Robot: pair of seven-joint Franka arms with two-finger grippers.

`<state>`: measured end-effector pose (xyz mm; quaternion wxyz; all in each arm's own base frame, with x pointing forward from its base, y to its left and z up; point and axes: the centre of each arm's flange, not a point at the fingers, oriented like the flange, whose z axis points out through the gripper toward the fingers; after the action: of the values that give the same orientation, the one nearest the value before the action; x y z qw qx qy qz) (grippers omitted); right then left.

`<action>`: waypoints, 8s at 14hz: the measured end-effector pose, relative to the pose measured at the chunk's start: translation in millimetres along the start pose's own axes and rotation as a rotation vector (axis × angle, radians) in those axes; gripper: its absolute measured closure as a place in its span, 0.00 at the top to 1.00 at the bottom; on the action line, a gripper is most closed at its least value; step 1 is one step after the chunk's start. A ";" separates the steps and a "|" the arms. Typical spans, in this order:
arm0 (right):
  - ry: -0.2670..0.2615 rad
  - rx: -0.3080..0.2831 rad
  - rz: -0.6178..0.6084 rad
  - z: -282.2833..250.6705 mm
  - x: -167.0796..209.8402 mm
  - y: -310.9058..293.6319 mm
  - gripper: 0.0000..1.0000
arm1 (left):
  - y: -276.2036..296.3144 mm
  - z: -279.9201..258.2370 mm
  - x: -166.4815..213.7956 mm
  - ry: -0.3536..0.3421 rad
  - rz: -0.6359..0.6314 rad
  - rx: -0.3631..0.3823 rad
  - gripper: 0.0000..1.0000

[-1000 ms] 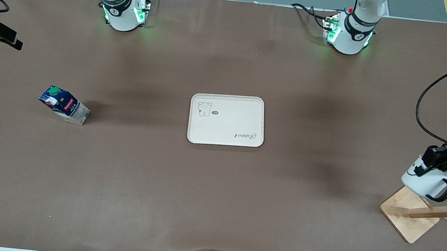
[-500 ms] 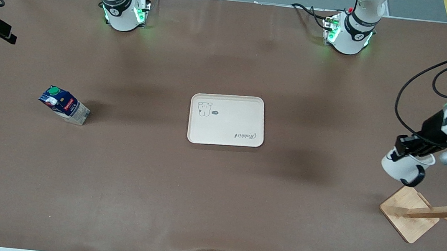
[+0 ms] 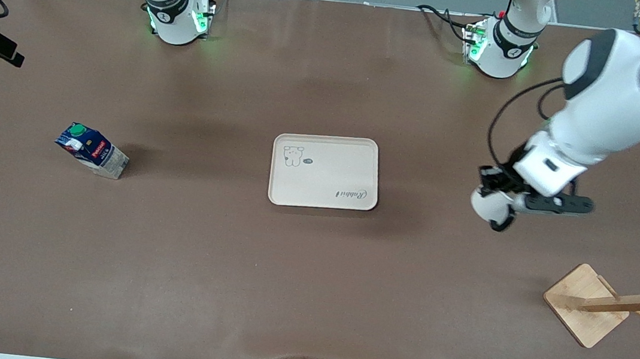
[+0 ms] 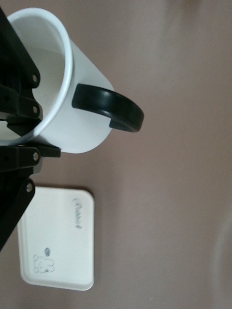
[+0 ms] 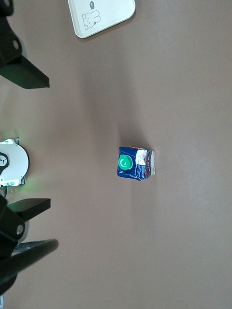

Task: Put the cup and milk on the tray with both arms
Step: 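Lift the mug off the stand with the left gripper, then carry the mug over the tray while the right gripper reaches the milk, then lower the mug onto the tray while the right gripper grasps the milk, then lift the milk carton with the right gripper while the left gripper withdraws, then carry the milk carton onto the tray beside the mug with the right gripper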

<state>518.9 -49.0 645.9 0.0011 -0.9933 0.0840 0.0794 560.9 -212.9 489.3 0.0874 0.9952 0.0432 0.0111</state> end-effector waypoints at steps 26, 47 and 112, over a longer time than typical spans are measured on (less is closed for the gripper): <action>-0.130 -0.121 0.006 76.2 57.0 -10.2 1.00 | 221.5 271.7 -124.6 -0.226 -0.226 0.219 0.08; -0.227 -0.016 0.043 260.3 107.4 33.3 1.00 | 222.1 174.7 -41.2 -0.009 -0.299 0.106 1.00; -0.243 0.080 -0.019 241.4 32.9 -435.5 1.00 | -107.4 -189.6 -27.6 -0.026 0.085 0.226 1.00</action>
<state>585.6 378.6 397.5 0.0517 -0.9763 0.0768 0.1956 518.8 -77.2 656.7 -0.0255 0.9997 0.0010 -0.0032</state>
